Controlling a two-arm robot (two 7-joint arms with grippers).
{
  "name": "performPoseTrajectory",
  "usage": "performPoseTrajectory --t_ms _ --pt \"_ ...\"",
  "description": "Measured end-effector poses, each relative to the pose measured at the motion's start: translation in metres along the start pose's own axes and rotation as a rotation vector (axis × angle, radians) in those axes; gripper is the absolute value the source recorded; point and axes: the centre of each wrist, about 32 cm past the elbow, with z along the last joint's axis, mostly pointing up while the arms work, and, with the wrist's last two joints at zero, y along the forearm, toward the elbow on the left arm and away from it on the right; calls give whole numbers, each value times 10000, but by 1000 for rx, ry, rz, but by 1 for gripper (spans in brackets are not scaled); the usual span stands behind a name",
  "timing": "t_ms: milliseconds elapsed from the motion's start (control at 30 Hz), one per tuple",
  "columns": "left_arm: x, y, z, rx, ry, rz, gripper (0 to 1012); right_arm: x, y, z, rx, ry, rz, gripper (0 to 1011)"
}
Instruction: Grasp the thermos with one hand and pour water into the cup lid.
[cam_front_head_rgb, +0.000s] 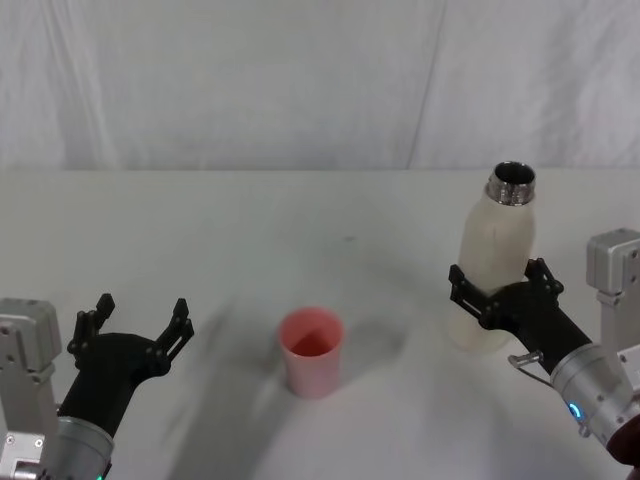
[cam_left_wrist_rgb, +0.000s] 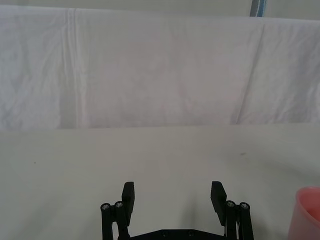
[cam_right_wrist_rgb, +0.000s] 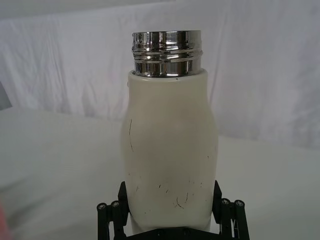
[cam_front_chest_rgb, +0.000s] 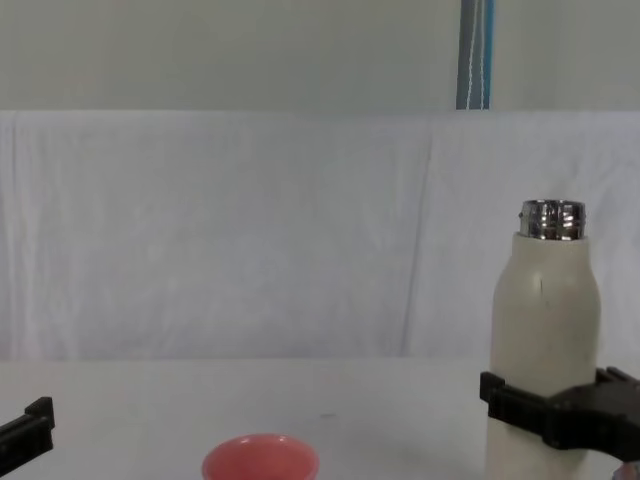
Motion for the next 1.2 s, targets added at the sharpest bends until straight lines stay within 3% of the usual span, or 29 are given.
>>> performPoseTrajectory --t_ms 300,633,900,1200 --pt "0 0 0 0 0 0 1001 46 -30 157 28 -62 12 952" --pt "0 0 0 0 0 0 1001 135 -78 343 38 -182 17 952" --pt "0 0 0 0 0 0 1001 173 -131 503 38 -338 19 952" --pt "0 0 0 0 0 0 1001 78 -170 586 43 -505 47 952"
